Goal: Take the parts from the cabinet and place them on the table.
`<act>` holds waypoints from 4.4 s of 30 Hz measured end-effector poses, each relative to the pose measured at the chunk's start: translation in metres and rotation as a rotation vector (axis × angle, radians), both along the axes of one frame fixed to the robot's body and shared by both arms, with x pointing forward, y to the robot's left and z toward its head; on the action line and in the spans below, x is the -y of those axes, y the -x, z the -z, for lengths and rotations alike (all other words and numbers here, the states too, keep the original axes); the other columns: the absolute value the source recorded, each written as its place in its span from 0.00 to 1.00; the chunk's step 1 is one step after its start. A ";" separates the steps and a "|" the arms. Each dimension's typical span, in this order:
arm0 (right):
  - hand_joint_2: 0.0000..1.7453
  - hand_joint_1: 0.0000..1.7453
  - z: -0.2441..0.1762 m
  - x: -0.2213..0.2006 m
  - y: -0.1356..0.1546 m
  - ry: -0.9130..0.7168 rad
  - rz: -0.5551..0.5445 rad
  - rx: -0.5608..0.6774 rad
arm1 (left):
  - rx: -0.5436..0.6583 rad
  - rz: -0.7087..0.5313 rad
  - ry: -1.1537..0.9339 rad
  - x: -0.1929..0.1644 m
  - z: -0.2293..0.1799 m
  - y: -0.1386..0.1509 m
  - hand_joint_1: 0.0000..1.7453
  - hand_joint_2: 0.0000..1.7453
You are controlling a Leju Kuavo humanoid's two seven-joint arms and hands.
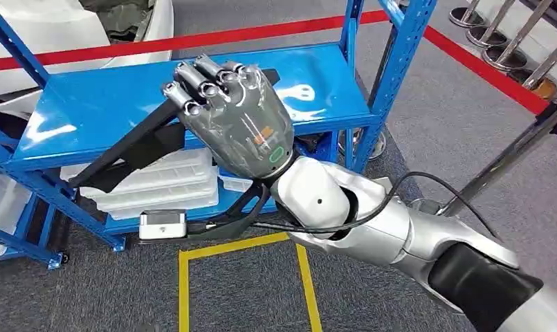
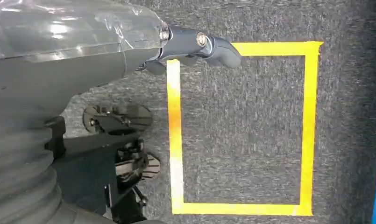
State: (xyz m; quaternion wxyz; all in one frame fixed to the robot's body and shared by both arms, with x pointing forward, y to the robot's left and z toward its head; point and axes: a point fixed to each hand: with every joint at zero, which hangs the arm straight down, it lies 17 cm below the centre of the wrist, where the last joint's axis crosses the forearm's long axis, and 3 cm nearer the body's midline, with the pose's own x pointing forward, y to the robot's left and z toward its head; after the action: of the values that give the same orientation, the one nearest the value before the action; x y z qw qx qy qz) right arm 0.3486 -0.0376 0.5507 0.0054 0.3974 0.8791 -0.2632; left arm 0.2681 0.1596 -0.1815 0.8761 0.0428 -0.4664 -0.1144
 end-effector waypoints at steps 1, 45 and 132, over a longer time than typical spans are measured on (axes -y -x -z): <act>1.00 1.00 0.000 0.000 0.000 0.001 0.000 -0.001 | -0.002 0.003 0.001 0.000 0.000 0.001 0.00 1.00; 1.00 1.00 -0.003 -0.003 -0.001 -0.008 -0.019 -0.011 | 0.000 -0.017 0.006 -0.003 0.001 0.002 0.00 1.00; 1.00 1.00 0.043 -0.013 -0.029 -0.139 -0.369 -0.366 | -0.002 -0.007 0.020 -0.001 -0.001 -0.002 0.00 1.00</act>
State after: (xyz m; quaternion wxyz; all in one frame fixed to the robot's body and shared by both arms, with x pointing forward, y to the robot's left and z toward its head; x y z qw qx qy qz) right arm 0.3777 -0.0249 0.5079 -0.1329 0.1758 0.9390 -0.2642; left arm 0.2706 0.1602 -0.1809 0.8774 0.0355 -0.4663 -0.1069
